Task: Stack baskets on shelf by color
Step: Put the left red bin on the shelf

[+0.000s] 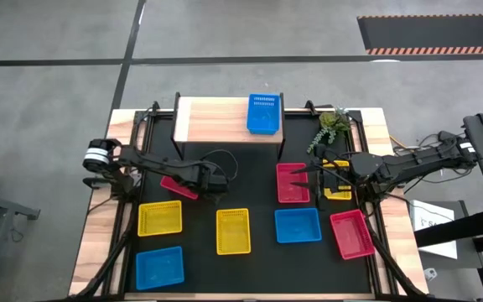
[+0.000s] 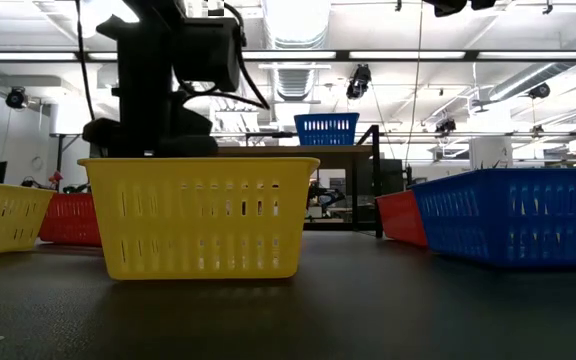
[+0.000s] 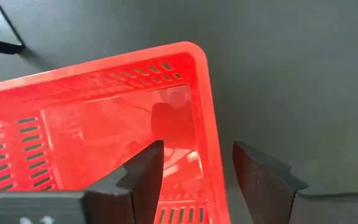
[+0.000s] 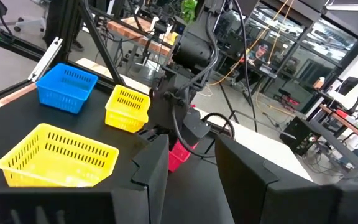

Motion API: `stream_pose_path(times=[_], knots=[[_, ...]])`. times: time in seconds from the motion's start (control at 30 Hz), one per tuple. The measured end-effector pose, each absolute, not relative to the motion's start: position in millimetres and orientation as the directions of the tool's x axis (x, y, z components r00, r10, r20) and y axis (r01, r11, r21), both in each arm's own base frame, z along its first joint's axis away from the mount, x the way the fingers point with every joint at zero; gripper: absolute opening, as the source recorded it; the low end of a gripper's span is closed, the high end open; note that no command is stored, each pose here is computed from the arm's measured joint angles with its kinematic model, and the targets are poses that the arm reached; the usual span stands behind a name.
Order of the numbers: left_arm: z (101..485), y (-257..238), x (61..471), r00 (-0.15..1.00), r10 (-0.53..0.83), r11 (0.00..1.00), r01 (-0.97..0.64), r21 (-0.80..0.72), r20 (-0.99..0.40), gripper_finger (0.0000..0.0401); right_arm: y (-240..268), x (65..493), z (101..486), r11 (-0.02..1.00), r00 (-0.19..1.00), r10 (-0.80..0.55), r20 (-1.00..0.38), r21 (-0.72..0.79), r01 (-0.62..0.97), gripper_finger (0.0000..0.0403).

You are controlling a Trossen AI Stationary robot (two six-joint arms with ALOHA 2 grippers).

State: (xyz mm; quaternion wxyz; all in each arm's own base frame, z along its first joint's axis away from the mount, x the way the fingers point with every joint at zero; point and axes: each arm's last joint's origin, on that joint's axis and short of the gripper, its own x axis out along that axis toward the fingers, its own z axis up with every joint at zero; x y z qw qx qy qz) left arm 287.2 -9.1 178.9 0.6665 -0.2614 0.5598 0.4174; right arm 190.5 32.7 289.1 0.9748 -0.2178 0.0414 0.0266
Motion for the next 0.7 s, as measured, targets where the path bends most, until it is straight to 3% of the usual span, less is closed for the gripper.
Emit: stream_pose_path(times=[0.23, 0.53, 0.7], knots=[[175.2, -9.1, 288.1, 0.012, 0.265, 0.515, -0.847, 0.131, -0.964, 0.0137, 32.7, 190.5, 288.6, 0.901, 0.995, 0.034, -0.098, -0.428, -0.073, 0.0125], [175.1, -9.1, 288.0, 0.012, 0.264, 0.516, -0.847, 0.131, -0.964, 0.0015, 32.7, 190.4, 288.5, 0.9, 0.995, 0.034, -0.099, -0.43, -0.073, 0.0125], [175.1, -9.9, 287.9, 0.012, 0.264, 0.517, -0.846, 0.131, -0.964, 0.0003, 32.7, 190.4, 288.2, 0.9, 0.994, 0.034, -0.102, -0.43, -0.075, 0.0125]])
